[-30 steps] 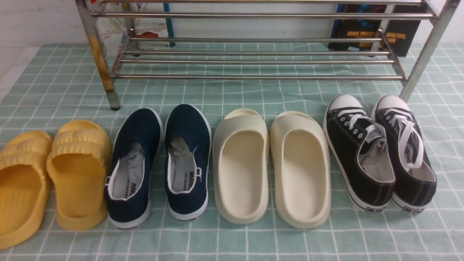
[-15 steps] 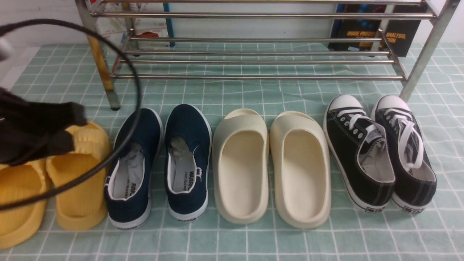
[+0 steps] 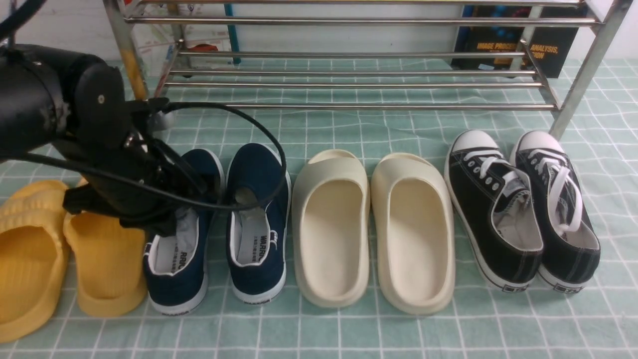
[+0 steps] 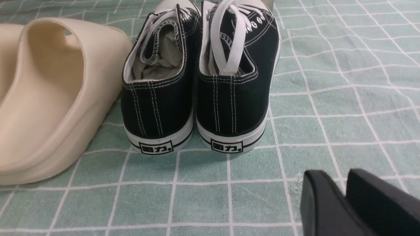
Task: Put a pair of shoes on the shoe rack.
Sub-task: Use the left arm to grab the shoe closest to it, then use the left arm to put a shoe into the shoe rack
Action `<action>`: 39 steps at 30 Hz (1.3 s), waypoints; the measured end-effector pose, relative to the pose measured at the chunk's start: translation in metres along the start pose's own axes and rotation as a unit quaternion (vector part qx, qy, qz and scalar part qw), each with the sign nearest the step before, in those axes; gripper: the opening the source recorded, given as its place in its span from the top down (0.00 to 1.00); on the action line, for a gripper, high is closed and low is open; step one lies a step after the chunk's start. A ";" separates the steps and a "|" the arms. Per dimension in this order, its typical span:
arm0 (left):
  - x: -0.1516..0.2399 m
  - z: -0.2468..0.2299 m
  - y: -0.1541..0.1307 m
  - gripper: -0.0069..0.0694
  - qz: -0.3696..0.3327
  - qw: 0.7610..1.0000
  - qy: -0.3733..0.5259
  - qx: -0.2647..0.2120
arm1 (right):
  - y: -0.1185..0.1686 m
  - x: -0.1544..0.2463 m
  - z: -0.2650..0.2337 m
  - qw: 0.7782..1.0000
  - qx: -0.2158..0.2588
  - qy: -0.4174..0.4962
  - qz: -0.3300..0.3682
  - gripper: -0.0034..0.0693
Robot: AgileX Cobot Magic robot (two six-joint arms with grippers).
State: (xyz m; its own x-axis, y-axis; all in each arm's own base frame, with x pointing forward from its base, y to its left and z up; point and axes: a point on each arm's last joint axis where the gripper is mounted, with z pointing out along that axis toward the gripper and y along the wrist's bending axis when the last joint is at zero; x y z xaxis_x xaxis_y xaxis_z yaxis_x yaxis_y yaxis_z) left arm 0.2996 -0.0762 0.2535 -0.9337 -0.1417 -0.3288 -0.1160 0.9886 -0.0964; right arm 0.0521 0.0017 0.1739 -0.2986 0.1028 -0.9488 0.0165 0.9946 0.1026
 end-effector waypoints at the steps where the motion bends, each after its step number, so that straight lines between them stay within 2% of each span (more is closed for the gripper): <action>1: -0.002 0.003 0.000 0.93 -0.002 1.000 -0.004 -0.002 | 0.000 0.000 0.000 1.000 0.000 0.000 0.000 0.74; 6: -0.006 0.019 0.001 0.83 -0.009 1.000 -0.002 -0.021 | 0.000 0.000 0.000 1.000 0.000 0.000 0.000 0.74; 8: -0.008 0.031 0.004 0.67 -0.017 0.999 -0.003 -0.043 | 0.000 0.000 0.000 1.000 0.000 0.000 0.000 0.74; 11: -0.009 0.043 0.006 0.50 -0.023 0.998 0.003 -0.065 | 0.000 0.000 0.000 1.000 0.000 0.000 0.000 0.73; 13: -0.009 0.053 0.006 0.42 -0.023 0.997 0.012 -0.071 | 0.000 0.000 0.000 1.000 0.000 0.000 0.000 0.73; 15: -0.008 0.061 0.006 0.39 -0.024 0.997 0.021 -0.075 | 0.000 0.000 0.000 1.000 0.000 0.000 0.000 0.73; 17: -0.007 0.069 0.006 0.42 -0.024 0.996 0.032 -0.080 | 0.000 0.000 0.000 1.000 0.000 0.000 0.000 0.73; 18: -0.006 0.073 0.006 0.49 -0.023 0.996 0.037 -0.082 | 0.000 0.000 0.000 1.000 0.000 0.000 0.000 0.73; 19: -0.006 0.073 0.006 0.49 -0.023 0.996 0.037 -0.082 | 0.000 0.000 0.000 1.000 0.000 0.000 0.000 0.73; 20: -0.006 0.074 0.007 0.62 -0.021 0.995 0.041 -0.088 | 0.000 0.000 0.000 1.000 0.000 0.000 0.000 0.72; 21: -0.006 0.074 0.007 0.65 -0.021 0.995 0.042 -0.090 | 0.000 0.000 0.000 1.000 0.000 0.000 0.000 0.72; 22: -0.006 0.071 0.009 0.83 -0.023 0.994 0.037 -0.095 | 0.000 0.000 0.000 1.000 0.000 0.000 0.000 0.72; 23: -0.007 0.068 0.009 0.89 -0.028 0.995 0.033 -0.096 | 0.000 0.000 0.000 1.000 0.000 0.000 0.000 0.72; 29: -0.016 0.032 0.009 0.90 -0.037 0.995 -0.013 -0.093 | 0.000 0.000 0.000 1.000 0.000 0.000 0.000 0.70; 33: -0.032 -0.021 0.006 0.90 -0.004 0.995 -0.059 -0.079 | 0.000 0.000 0.000 1.000 0.000 0.000 0.000 0.69; 36: -0.045 -0.039 -0.001 0.90 0.028 0.995 -0.075 -0.056 | 0.000 0.000 0.000 1.000 0.000 0.000 0.000 0.68; 39: -0.058 -0.037 -0.011 0.90 0.047 0.995 -0.074 -0.041 | 0.000 0.000 0.000 1.000 0.000 0.000 -0.001 0.68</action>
State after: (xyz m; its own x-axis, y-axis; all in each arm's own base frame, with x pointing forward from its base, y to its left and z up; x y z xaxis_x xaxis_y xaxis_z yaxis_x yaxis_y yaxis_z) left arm 0.3426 -0.0764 0.3087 -0.8820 -0.0487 -0.4687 -0.0634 0.9979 0.0156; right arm 0.0521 0.0017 0.1739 -0.2986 0.1018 -0.9489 0.0162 0.9947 0.1016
